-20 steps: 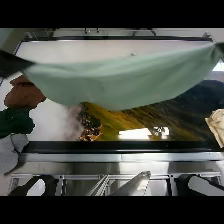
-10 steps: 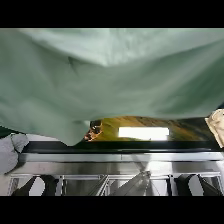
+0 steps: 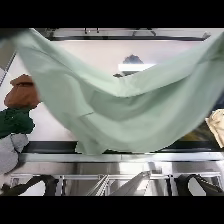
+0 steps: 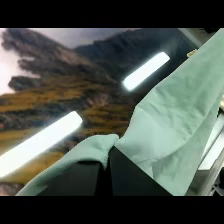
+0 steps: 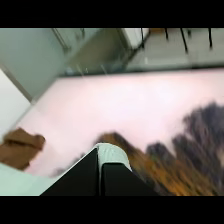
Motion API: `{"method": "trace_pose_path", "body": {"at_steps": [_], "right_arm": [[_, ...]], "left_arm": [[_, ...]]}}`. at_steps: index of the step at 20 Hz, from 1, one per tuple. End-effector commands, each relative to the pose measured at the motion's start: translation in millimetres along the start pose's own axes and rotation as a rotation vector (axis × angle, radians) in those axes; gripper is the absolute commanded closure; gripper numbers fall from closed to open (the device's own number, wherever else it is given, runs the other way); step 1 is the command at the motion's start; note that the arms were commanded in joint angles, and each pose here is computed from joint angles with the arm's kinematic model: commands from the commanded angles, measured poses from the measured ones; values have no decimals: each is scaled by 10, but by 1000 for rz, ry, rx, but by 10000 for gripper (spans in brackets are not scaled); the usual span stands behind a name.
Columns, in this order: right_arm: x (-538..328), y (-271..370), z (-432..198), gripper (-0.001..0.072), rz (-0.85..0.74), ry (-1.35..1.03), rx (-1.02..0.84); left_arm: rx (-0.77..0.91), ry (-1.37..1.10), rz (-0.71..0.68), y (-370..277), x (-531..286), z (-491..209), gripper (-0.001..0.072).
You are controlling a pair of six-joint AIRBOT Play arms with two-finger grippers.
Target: Fold the shirts.
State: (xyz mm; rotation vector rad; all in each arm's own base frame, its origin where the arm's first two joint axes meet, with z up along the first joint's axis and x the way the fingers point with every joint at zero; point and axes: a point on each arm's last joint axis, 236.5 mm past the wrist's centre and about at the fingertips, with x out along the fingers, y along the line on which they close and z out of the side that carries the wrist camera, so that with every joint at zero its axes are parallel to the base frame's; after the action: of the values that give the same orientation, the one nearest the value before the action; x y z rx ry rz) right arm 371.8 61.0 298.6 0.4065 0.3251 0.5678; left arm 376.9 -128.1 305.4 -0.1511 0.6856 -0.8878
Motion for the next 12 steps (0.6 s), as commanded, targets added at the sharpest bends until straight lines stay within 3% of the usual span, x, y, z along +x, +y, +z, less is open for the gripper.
{"method": "trace_pose_path", "body": {"at_steps": [1, 5, 12], "right_arm": [[651, -907, -716, 692, -128, 182, 108], [1172, -1878, -1352, 692, -218, 253, 318], [1615, -2645, -1732, 692, -131, 238, 552]], "left_arm": [[-178, 151, 74, 1172, 809, -503, 687], [-330, 232, 41, 2041, 1430, -952, 688], [-487, 251, 70, 2730, 1749, -1389, 689]]}}
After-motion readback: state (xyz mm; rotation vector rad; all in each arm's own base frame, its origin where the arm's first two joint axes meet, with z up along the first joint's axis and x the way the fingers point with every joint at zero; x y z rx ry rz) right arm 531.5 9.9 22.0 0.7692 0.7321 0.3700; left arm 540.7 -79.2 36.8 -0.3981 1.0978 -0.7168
